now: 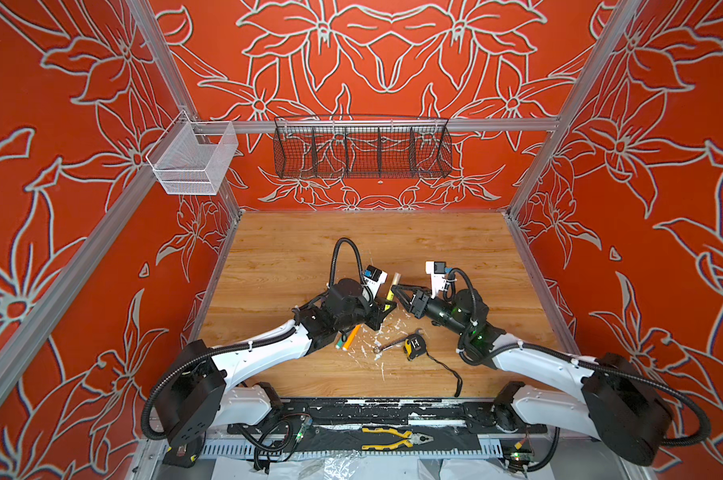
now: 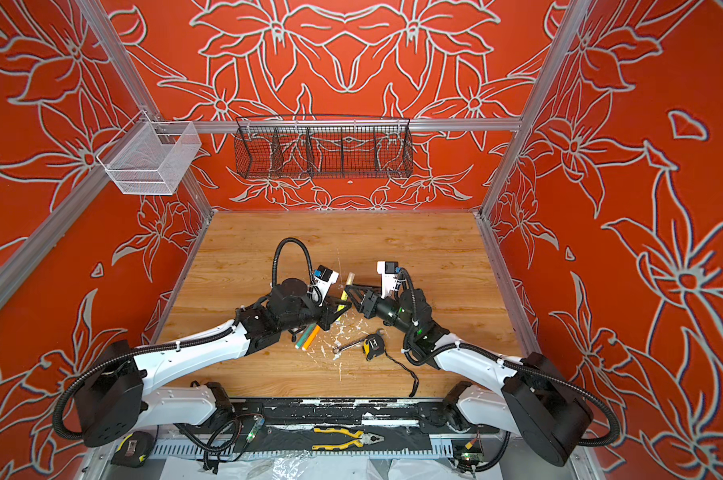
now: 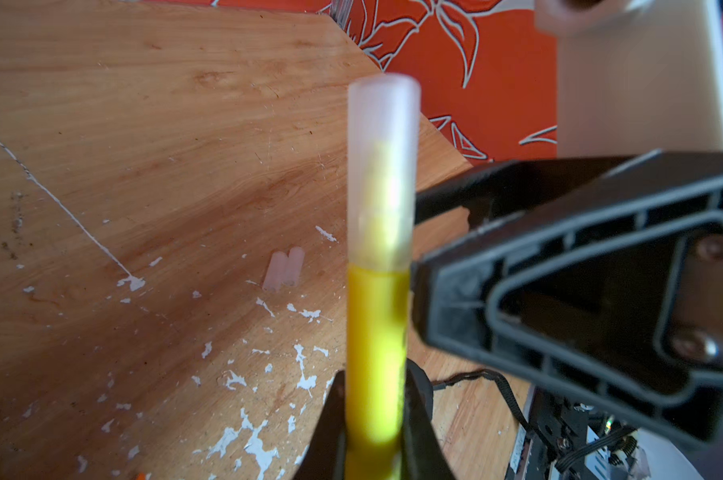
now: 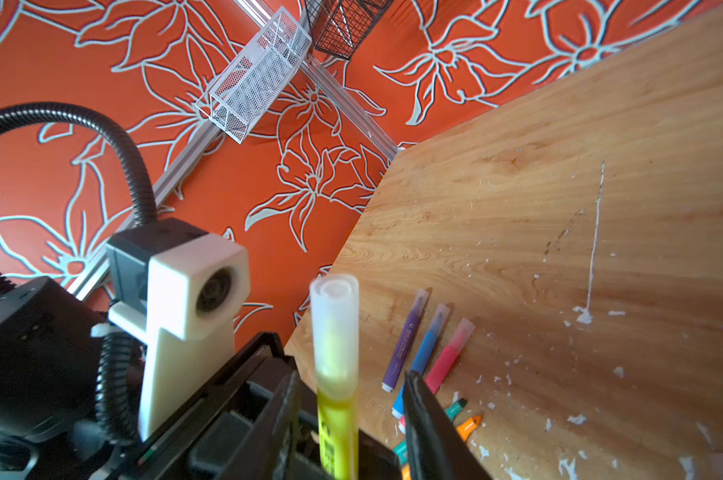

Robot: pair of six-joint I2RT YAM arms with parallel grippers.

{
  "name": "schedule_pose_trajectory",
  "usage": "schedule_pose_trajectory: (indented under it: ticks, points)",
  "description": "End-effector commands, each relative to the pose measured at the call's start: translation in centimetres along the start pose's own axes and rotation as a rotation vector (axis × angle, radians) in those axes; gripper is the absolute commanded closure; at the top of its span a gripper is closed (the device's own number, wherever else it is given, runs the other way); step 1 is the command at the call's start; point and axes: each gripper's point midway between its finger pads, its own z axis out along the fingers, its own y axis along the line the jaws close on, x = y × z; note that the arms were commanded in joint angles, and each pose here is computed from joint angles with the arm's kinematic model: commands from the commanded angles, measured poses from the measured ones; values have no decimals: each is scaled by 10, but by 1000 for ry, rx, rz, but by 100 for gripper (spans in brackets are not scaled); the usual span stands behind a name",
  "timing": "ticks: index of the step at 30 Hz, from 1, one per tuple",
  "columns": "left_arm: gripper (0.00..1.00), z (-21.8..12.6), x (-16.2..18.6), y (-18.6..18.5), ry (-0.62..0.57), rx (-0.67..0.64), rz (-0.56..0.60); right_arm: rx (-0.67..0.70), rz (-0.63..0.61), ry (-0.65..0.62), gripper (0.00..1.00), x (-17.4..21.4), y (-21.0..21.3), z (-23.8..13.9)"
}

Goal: Insert the pens into the pen caps
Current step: 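Lower the translucent cap down over the yellow highlighter tip with the right gripper, then push the translucent cap further down onto the yellow highlighter with the right gripper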

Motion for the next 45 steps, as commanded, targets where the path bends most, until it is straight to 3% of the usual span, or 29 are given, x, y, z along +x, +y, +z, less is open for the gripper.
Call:
schedule_pose_trajectory:
  ticks: [1, 5, 12, 22, 37, 45]
  points:
    - [100, -5, -19, -5, -63, 14, 28, 62, -33, -30, 43, -9, -3, -7]
    - [100, -4, -19, -5, -57, 10, 34, 64, -91, -69, 32, -21, 7, -19]
    - [100, 3, -14, -14, -13, 36, 65, 94, -147, -139, 30, -39, 14, -40]
    - [100, 13, -3, -34, 31, 14, 182, 105, -160, -161, 44, -48, 17, -47]
    - [100, 24, 10, -51, 71, -20, 304, 98, -143, -171, 56, -53, 16, -51]
    - [100, 25, 10, -52, 74, -26, 312, 81, -147, -159, 77, -52, 19, -49]
